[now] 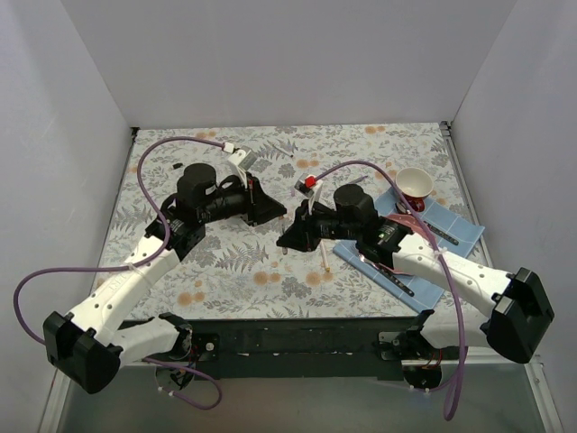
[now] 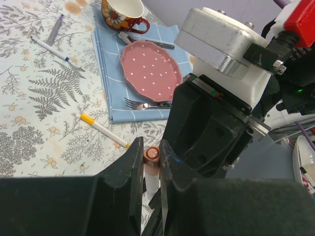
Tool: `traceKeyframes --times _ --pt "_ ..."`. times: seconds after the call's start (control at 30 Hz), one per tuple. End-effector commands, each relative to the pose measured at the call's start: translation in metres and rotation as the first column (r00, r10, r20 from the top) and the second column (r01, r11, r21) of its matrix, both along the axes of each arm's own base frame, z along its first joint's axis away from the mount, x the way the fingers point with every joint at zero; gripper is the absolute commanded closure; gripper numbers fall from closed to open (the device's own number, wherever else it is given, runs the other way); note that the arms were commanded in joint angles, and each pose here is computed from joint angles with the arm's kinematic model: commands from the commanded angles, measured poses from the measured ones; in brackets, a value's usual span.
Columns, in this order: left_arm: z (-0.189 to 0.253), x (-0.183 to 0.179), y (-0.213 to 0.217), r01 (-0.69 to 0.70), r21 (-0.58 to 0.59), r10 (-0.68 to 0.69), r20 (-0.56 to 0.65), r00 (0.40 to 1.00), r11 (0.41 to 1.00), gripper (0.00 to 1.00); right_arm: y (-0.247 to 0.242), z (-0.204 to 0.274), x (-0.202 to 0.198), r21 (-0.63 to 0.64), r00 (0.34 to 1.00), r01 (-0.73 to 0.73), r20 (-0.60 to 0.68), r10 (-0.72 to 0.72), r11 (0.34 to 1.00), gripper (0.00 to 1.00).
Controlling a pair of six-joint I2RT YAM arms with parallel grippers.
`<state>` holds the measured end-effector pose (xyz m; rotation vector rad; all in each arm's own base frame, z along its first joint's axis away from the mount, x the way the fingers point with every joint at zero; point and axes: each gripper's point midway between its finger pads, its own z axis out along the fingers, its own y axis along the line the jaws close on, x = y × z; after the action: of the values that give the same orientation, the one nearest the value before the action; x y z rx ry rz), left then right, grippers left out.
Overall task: Insert the pens into the pen caps
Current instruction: Push the cap all the way onto the barrel until it clicks
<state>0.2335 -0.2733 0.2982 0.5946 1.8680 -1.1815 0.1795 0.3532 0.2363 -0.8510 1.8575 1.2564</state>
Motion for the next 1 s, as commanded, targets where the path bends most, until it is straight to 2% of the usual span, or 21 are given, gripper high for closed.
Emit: traceKeyframes --times 0.0,0.2,0.4,0.7,0.97 --pt "-0.028 -0.027 0.004 0.052 0.021 -0.049 -0.103 0.994 0.998 1.00 0.013 0.076 0.031 0.132 0.981 0.063 0.173 -0.085 0.989 0.99" --pt "-0.058 -0.037 0.009 0.045 0.044 -0.035 -0.209 0.977 0.998 1.00 0.013 0.098 0.057 0.107 0.953 0.137 0.257 -0.161 0.985 0.99" --pt "-0.073 -0.046 0.015 0.049 0.060 -0.034 -0.231 0.972 0.997 1.00 0.013 0.110 0.072 0.122 0.940 0.175 0.275 -0.202 0.977 0.99" --pt "-0.087 -0.059 0.017 0.071 0.054 -0.054 -0.271 0.961 0.996 1.00 0.012 0.128 0.076 0.167 0.919 0.167 0.330 -0.215 0.972 0.99" --pt "-0.098 -0.065 0.014 0.057 0.036 -0.040 -0.368 0.929 0.998 1.00 0.010 0.138 0.085 0.169 0.883 0.181 0.406 -0.236 0.969 0.99"
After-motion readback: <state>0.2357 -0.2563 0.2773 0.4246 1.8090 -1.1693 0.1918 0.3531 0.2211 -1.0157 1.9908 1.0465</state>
